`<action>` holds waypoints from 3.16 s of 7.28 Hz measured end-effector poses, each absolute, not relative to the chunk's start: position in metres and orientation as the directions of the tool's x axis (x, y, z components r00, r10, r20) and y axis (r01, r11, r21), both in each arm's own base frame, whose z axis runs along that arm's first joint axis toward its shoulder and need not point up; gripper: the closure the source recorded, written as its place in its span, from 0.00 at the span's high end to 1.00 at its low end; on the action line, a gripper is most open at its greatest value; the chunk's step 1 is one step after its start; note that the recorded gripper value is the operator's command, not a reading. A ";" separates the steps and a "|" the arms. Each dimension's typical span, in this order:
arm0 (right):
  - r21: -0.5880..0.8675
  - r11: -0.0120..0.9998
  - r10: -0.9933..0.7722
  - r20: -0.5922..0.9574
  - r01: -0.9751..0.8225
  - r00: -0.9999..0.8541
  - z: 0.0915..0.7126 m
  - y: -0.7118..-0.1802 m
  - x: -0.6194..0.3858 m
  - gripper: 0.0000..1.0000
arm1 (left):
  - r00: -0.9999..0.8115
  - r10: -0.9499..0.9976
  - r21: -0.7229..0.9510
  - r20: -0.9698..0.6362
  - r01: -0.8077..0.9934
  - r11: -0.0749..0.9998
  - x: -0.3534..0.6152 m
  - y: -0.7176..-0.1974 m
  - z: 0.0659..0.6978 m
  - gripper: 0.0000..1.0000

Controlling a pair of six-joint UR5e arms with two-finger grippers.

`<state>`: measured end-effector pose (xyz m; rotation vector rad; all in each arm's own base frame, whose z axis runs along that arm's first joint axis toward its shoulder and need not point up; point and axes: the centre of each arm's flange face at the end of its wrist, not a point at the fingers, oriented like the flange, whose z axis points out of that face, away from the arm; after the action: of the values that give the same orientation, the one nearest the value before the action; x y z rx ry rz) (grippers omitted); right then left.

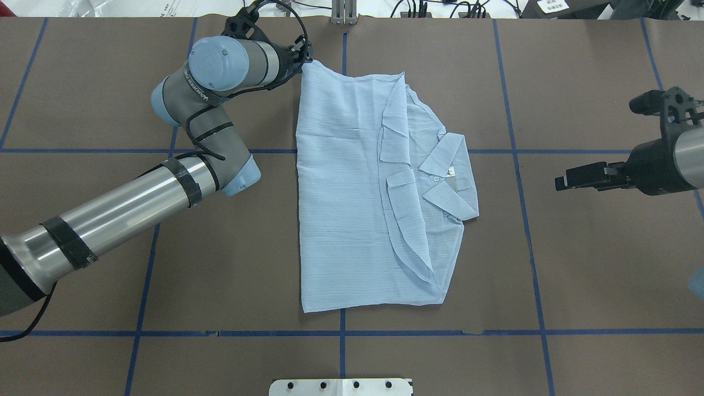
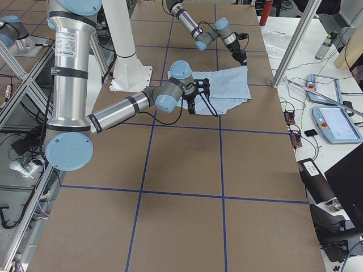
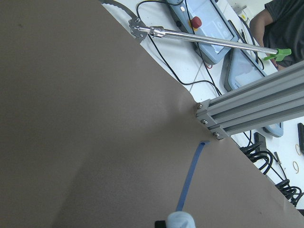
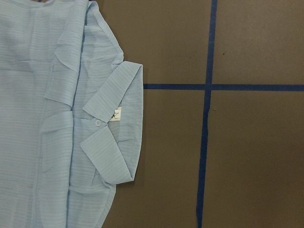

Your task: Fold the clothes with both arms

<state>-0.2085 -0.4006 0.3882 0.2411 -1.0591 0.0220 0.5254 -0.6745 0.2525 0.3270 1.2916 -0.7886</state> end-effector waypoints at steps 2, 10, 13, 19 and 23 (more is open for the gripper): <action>0.199 0.971 -0.110 0.866 -0.135 0.488 0.382 -0.403 -0.213 1.00 | 0.097 -0.329 -0.180 -0.939 0.678 0.713 0.524 -0.674 0.248 1.00; 0.325 0.946 -0.233 0.697 -0.009 0.678 0.253 -0.367 -0.416 1.00 | 0.288 -0.283 -0.101 -0.915 0.516 0.851 0.381 -0.551 0.317 1.00; 0.369 0.923 -0.319 0.573 0.110 0.755 0.249 -0.332 -0.489 1.00 | 0.323 -0.311 -0.117 -0.894 0.502 0.857 0.354 -0.517 0.293 1.00; 0.406 0.879 -0.435 0.470 0.250 0.768 0.275 -0.322 -0.537 1.00 | 0.322 -0.311 -0.120 -0.894 0.497 0.860 0.357 -0.515 0.285 1.00; 0.386 0.879 -0.445 0.453 0.280 0.773 0.289 -0.320 -0.548 1.00 | 0.316 -0.306 -0.120 -0.898 0.495 0.861 0.357 -0.513 0.283 1.00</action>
<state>-0.5480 -0.3203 0.2888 0.3073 -0.5636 -0.3990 0.3567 -0.5129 0.2826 0.1900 1.1330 -0.5315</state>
